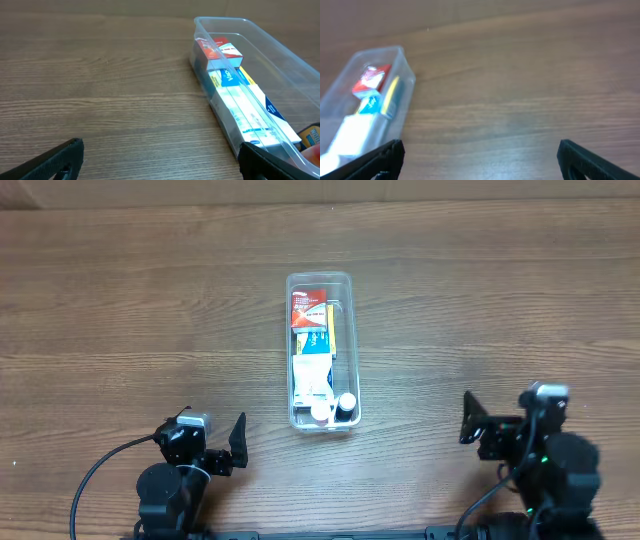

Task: Pack container

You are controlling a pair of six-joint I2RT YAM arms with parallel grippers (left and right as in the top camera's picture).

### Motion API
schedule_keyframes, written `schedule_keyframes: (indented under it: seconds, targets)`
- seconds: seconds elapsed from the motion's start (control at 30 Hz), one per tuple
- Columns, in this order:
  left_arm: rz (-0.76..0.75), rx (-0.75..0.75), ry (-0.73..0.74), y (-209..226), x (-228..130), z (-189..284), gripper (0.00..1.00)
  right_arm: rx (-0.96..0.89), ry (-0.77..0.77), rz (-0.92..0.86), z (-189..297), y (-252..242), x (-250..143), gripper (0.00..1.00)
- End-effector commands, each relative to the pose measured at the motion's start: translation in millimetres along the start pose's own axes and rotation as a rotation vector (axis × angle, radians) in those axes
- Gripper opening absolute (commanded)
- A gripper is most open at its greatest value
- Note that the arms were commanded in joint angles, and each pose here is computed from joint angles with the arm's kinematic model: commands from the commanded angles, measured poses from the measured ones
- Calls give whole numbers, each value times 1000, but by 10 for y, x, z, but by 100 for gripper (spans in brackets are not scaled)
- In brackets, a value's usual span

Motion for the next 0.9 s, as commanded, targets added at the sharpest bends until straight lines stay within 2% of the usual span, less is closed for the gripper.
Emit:
schedule_keyframes:
  seconds: [0.0, 0.33, 0.87]
  targets:
    - [-16, -1, -11, 8, 7, 3, 100, 22, -44, 21, -90, 43, -240, 100]
    - [-16, -1, -11, 8, 7, 3, 100, 25, -98, 25, -255, 70, -574, 100]
    - [-16, -1, -11, 8, 7, 3, 100, 17, -152, 29, -389, 66, -649, 100]
Point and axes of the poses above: each gripper's point midway between its finger pads, its own z axis back along the fingers, its own y axis along the line the jaws close on, x = y × z, the point moved 8 cm from there along z, back along the fingers, and after that the axes turned 13 degrees about z, right-handed, at the moved point
